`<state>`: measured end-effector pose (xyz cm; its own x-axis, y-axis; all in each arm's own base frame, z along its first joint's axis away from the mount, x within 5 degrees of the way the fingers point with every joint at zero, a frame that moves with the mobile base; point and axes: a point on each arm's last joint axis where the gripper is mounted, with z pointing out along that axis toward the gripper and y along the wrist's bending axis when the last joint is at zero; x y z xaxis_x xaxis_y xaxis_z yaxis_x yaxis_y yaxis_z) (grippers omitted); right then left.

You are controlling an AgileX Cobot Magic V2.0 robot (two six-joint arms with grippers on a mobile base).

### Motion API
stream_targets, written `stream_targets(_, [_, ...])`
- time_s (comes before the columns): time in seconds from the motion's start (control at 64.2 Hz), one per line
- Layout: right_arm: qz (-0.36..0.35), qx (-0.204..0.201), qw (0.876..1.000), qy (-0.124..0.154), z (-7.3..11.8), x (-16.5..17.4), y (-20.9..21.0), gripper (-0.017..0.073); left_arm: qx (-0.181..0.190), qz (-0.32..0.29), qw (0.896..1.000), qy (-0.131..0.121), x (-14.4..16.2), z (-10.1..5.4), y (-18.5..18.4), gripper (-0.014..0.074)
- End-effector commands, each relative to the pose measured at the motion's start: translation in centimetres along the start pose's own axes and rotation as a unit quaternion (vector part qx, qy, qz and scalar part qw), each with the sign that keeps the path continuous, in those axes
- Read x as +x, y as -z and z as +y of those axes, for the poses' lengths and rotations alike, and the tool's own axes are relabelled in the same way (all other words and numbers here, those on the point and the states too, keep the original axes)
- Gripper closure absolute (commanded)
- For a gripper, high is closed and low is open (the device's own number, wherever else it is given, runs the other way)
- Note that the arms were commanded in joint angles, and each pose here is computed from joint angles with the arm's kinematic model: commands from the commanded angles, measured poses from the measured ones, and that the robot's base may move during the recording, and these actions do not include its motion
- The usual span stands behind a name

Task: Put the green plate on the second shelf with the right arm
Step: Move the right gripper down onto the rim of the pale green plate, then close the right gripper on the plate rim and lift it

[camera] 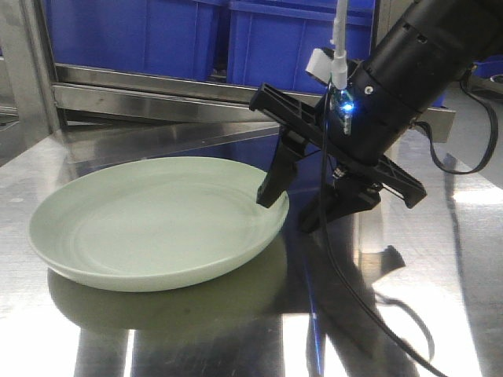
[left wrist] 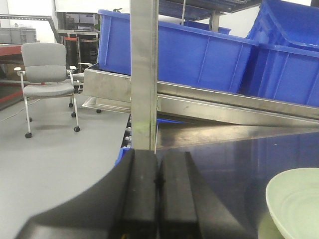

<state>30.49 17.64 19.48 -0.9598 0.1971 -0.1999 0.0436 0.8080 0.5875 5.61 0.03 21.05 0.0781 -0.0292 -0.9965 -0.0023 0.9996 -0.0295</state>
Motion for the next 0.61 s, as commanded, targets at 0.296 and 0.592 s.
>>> stream_targets(0.296, [-0.014, -0.027, 1.0, 0.005, 2.0, 0.1, 0.0, 0.0143, 0.003, -0.021, 1.0, 0.006, 0.7, 0.0, 0.0, 0.0463])
stream_targets(0.592, [-0.019, -0.026, 0.999, 0.013, 2.4, 0.4, -0.5, 0.0429, 0.003, -0.021, 1.0, 0.006, 0.7, 0.0, 0.0, 0.0463])
